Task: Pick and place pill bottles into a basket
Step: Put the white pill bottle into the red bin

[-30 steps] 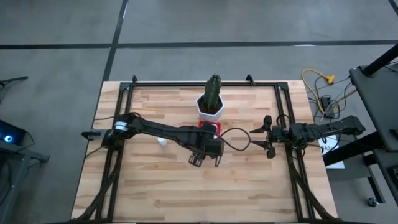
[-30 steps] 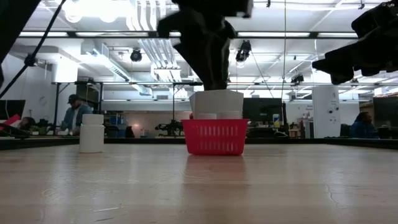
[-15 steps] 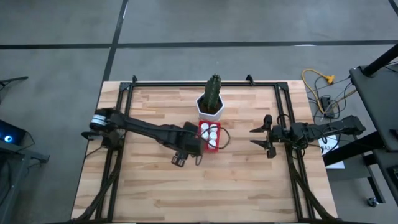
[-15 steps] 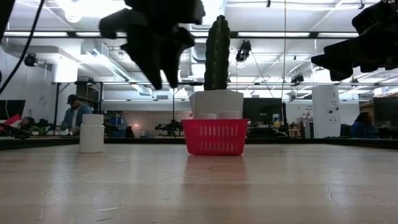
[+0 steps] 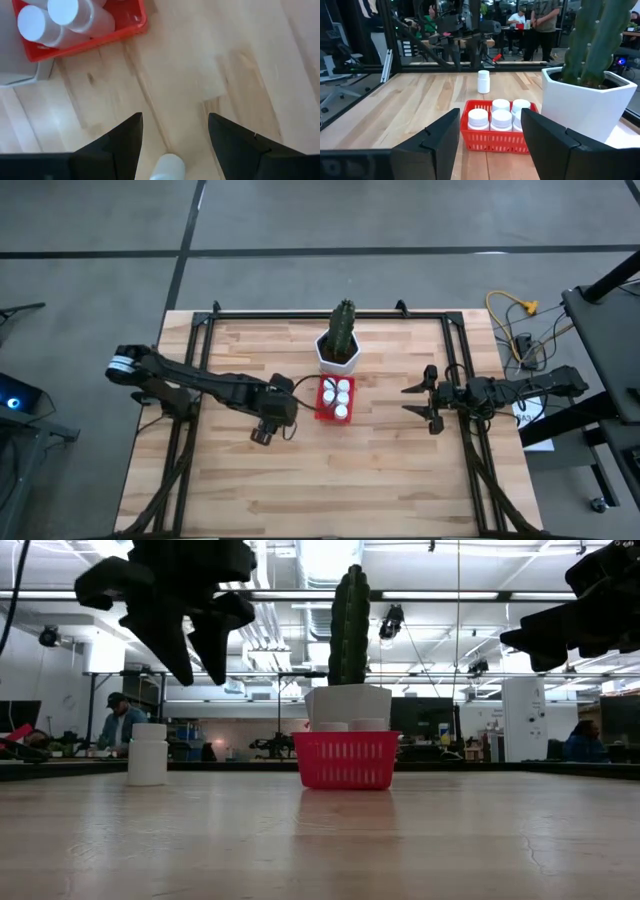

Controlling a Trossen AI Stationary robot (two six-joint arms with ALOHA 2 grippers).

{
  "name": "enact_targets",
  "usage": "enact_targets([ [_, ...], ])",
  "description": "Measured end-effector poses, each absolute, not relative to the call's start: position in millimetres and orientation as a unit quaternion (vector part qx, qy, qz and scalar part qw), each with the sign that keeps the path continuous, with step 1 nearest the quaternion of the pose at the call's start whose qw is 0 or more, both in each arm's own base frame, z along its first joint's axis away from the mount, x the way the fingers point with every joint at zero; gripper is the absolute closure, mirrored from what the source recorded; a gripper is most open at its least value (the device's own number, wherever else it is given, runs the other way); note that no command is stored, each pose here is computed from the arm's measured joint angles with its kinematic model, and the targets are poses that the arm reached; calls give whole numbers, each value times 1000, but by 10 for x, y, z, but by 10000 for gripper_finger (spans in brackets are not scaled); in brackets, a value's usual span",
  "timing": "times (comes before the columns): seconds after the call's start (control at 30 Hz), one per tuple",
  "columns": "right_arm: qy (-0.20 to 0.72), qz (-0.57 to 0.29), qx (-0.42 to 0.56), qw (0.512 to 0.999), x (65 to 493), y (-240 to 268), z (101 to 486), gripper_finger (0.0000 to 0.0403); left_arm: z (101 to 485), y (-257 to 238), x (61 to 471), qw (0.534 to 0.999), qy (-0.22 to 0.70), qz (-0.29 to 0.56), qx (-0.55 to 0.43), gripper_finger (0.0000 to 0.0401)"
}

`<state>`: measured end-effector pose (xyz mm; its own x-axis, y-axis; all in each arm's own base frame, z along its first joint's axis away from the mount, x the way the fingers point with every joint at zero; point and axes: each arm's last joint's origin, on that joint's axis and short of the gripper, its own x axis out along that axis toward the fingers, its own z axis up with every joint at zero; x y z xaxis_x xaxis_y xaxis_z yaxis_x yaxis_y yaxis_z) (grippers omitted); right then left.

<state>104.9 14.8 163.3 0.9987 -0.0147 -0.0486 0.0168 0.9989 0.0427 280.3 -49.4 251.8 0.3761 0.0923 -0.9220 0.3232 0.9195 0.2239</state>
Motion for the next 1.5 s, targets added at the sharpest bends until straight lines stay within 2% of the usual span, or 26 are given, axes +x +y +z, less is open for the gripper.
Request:
enact_targets([
  [0.2,24,-8,22,999,1049,148,1633,202,2456,-450,2756,814,551,-64,175,194],
  [0.47,23,-7,24,999,1048,148,1634,202,2143,-200,2645,786,596,-37,157,194],
  [0.77,23,-8,25,999,1048,148,1634,202,1983,-106,2583,779,609,-35,142,194],
  [1.5,25,-7,29,999,1048,149,1631,202,2086,-72,2495,790,601,-41,114,194],
])
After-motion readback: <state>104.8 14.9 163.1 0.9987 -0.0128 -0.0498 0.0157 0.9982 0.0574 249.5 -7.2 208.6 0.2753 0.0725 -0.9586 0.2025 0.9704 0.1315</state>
